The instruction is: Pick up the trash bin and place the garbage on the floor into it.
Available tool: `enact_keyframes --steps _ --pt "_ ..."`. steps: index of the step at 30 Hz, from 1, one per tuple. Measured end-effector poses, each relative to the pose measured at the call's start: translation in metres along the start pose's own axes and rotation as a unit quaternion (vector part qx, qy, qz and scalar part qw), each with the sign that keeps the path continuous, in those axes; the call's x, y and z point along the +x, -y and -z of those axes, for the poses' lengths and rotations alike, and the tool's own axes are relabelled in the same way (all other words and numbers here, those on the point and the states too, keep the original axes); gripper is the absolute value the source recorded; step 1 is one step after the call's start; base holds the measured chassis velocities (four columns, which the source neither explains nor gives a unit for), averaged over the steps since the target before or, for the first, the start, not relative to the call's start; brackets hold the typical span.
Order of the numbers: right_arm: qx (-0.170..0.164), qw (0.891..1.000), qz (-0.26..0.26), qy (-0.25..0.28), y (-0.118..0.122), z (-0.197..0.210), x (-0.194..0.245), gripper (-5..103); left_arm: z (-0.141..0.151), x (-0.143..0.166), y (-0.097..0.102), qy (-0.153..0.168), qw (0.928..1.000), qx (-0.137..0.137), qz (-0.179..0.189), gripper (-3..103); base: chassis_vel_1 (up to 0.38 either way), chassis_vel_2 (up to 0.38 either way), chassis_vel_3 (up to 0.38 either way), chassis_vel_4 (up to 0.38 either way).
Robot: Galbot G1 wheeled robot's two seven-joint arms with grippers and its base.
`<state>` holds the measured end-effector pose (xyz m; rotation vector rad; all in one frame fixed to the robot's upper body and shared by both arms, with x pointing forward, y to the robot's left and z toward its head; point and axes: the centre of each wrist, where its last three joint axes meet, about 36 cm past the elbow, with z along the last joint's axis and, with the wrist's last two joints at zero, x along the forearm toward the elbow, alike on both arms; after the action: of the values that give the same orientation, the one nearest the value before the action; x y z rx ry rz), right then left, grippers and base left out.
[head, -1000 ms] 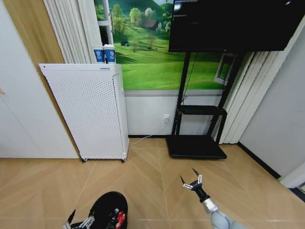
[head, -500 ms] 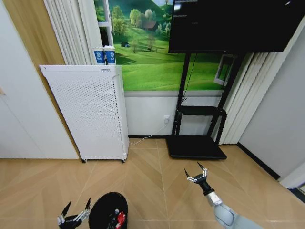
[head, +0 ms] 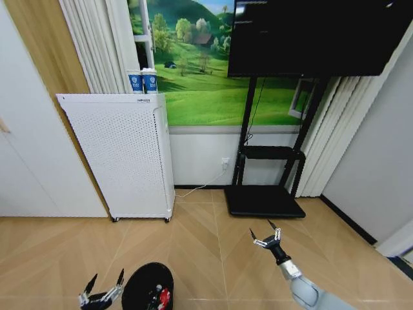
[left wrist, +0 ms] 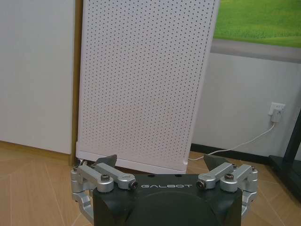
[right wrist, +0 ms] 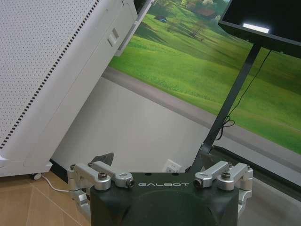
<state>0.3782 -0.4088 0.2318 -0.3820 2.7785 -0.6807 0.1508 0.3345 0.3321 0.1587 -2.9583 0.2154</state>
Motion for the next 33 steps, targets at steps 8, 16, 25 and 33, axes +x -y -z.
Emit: enact_keyframes --steps 8,16,25,33 --pt "0.004 1.000 -0.005 -0.004 0.004 -0.003 0.002 100 0.001 0.004 0.015 0.004 0.9982 -0.049 0.033 100 0.000 0.000 0.000 0.000" --pt "0.002 1.000 -0.010 -0.001 0.003 -0.001 0.001 100 0.002 0.006 0.011 -0.016 0.9985 -0.052 -0.008 100 0.000 0.000 0.000 0.000" --pt "0.001 1.000 -0.009 -0.001 0.002 -0.001 0.002 100 0.001 0.006 0.009 -0.024 0.9987 -0.045 -0.001 100 0.000 0.000 0.000 0.000" --pt "0.000 1.000 -0.009 -0.002 0.000 -0.001 0.002 100 0.002 0.005 0.008 -0.024 0.9989 -0.041 0.002 100 0.000 0.000 0.000 0.000"
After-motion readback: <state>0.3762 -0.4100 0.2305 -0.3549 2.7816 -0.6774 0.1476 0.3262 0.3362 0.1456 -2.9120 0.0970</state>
